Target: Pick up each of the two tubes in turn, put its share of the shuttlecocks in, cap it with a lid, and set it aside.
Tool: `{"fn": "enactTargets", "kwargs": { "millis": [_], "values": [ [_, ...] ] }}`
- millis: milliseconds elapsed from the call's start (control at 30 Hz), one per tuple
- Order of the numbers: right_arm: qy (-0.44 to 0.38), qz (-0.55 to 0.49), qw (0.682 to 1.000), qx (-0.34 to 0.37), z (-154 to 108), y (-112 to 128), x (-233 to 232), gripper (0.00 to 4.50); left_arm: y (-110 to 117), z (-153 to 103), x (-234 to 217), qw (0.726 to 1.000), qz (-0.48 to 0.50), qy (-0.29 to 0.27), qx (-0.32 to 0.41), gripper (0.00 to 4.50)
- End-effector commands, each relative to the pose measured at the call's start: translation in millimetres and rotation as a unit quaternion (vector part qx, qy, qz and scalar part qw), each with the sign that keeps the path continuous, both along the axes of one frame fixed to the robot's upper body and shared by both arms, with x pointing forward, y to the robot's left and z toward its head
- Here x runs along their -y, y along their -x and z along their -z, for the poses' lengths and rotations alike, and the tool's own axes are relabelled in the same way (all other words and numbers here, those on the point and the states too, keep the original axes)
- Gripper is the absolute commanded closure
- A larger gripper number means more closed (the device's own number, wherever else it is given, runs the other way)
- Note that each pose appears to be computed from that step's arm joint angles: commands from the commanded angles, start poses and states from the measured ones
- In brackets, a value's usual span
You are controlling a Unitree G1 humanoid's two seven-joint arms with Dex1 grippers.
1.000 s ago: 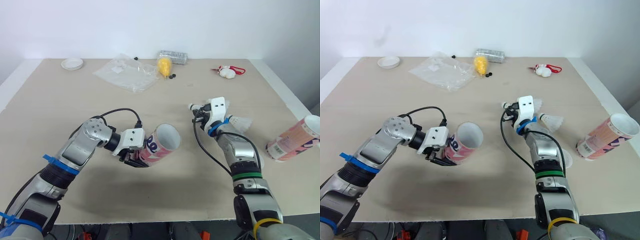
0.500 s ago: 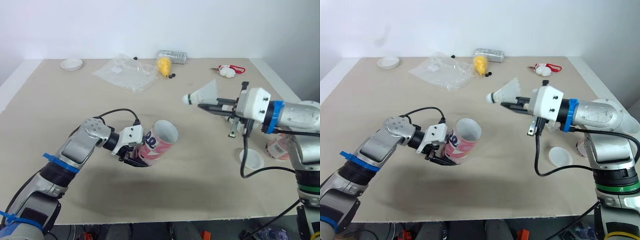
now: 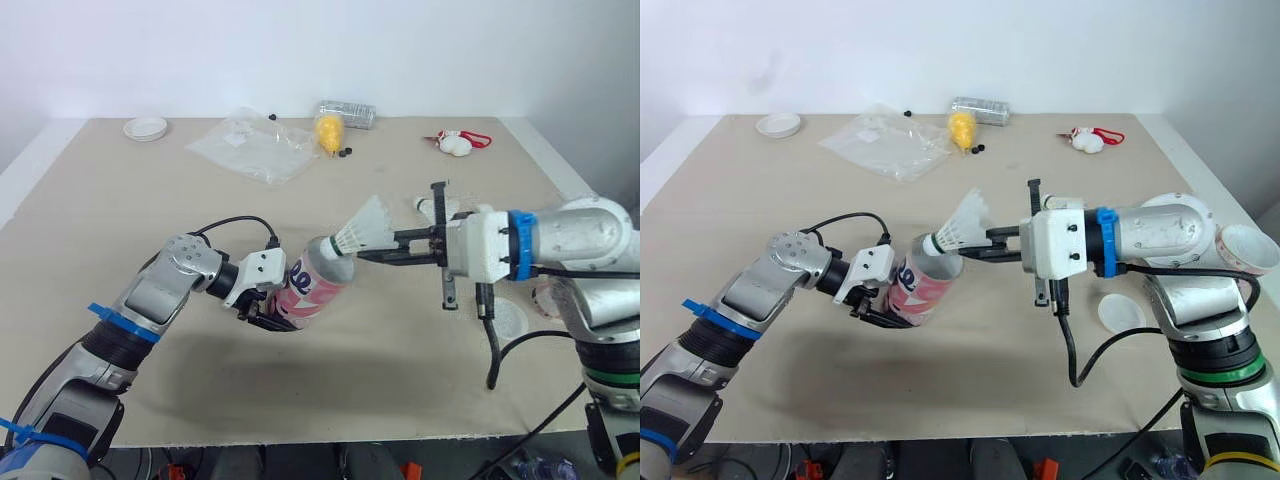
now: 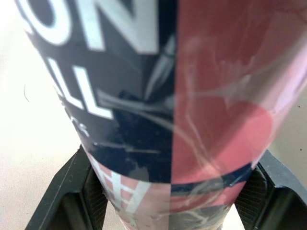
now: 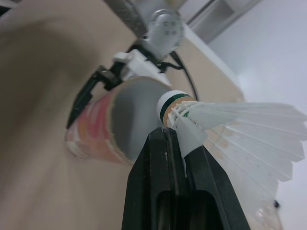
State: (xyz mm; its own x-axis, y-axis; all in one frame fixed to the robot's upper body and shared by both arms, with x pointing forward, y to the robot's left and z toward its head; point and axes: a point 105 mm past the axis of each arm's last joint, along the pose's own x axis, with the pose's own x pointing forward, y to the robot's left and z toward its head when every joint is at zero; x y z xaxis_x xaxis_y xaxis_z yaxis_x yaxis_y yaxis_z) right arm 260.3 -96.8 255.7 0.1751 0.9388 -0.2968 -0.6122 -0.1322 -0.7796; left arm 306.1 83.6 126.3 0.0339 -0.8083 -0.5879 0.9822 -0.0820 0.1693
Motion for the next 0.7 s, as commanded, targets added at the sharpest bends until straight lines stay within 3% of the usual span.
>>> {"fn": "enactTargets", "kwargs": {
  "millis": [33,67,100,167,300,400,533,633,700],
  "values": [
    [0.016,-0.013,1.000,0.022,-2,2,-3,4.45,-3,-6,2,1.000,-0.002,0.000,0.016,1.51],
    [0.017,-0.014,0.999,0.023,-1,2,-3,4.45,-3,-6,2,1.000,-0.002,0.000,0.017,1.51],
    [0.016,-0.016,1.000,0.021,-1,1,-5,3.97,-3,-6,2,1.000,-0.002,0.001,0.017,1.51],
    [0.012,-0.020,1.000,0.018,-2,2,-7,3.44,-2,-6,2,1.000,-0.002,0.001,0.016,1.51],
    [-0.004,-0.023,1.000,0.006,-6,4,-10,1.46,-2,-6,2,1.000,-0.002,0.000,0.016,1.51],
    [-0.062,0.001,0.998,-0.029,-16,1,-7,0.20,-2,-5,1,1.000,-0.002,0.000,0.016,1.51],
    [-0.223,0.154,0.944,-0.186,-15,-31,38,0.07,-2,-3,2,1.000,0.000,-0.002,0.016,1.51],
    [-0.290,0.288,0.889,-0.207,7,-56,84,0.07,-2,-3,2,1.000,0.001,-0.002,0.016,1.51],
    [-0.321,0.373,0.852,-0.180,20,-68,116,0.07,-2,-3,2,1.000,0.002,-0.002,0.016,1.51]
  ]
}}
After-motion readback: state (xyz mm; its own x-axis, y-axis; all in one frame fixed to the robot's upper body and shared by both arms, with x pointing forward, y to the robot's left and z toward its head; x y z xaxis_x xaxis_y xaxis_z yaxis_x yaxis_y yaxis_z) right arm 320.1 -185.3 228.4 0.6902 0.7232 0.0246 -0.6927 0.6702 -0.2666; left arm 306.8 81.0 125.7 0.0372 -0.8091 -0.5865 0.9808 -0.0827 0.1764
